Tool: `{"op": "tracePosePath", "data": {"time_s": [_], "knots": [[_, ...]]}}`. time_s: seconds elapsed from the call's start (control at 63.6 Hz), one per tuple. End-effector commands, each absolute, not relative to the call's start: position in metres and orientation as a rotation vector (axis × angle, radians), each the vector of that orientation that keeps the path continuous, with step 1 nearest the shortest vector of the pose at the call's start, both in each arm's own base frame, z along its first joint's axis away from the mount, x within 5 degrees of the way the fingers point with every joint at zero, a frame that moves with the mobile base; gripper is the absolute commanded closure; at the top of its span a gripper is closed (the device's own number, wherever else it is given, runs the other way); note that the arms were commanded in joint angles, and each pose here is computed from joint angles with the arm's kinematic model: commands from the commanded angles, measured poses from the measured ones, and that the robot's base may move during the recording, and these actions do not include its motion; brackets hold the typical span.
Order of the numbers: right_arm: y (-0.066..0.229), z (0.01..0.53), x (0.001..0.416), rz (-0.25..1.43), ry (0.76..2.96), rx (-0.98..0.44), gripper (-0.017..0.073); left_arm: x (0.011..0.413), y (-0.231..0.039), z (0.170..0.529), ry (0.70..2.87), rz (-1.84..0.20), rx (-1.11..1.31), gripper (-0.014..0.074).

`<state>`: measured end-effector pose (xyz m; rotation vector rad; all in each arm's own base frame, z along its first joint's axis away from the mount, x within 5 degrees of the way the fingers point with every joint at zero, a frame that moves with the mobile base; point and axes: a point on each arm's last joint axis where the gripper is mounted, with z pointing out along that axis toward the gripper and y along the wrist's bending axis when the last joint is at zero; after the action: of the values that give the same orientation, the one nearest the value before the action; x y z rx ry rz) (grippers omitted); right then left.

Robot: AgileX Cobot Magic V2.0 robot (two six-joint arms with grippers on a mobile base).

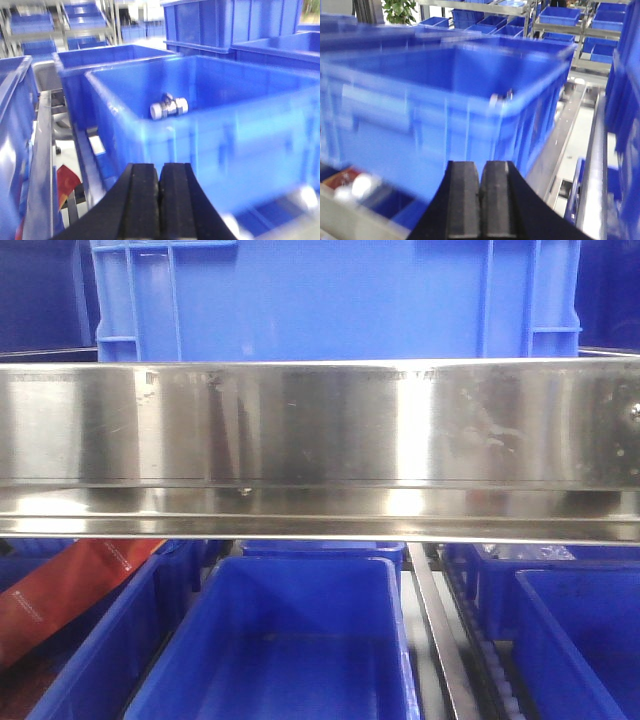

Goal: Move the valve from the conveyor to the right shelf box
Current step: 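Open both grippers to drop the valves into the blue bin, then raise both empty grippers up out of the blue bin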

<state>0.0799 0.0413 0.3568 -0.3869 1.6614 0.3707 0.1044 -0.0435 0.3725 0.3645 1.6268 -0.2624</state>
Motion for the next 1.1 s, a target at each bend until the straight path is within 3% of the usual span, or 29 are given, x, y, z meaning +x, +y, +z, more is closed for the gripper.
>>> {"op": "tracePosePath", "data": {"time_s": [0.0, 0.267, 1.085], "knots": [[0.037, 0.341, 0.071, 0.357, 1.628, -0.379, 0.0713, 0.093, -0.039, 0.352, 1.614, -0.273, 0.357, 0.0704], [0.034, 0.312, 0.066, 0.354, 1.662, -0.383, 0.0713, 0.078, -0.033, 0.314, 1.632, -0.279, 0.356, 0.0704], [0.034, 0.312, 0.066, 0.353, 1.658, -0.381, 0.0713, 0.076, -0.03, 0.312, 1.627, -0.263, 0.336, 0.0704]]}}
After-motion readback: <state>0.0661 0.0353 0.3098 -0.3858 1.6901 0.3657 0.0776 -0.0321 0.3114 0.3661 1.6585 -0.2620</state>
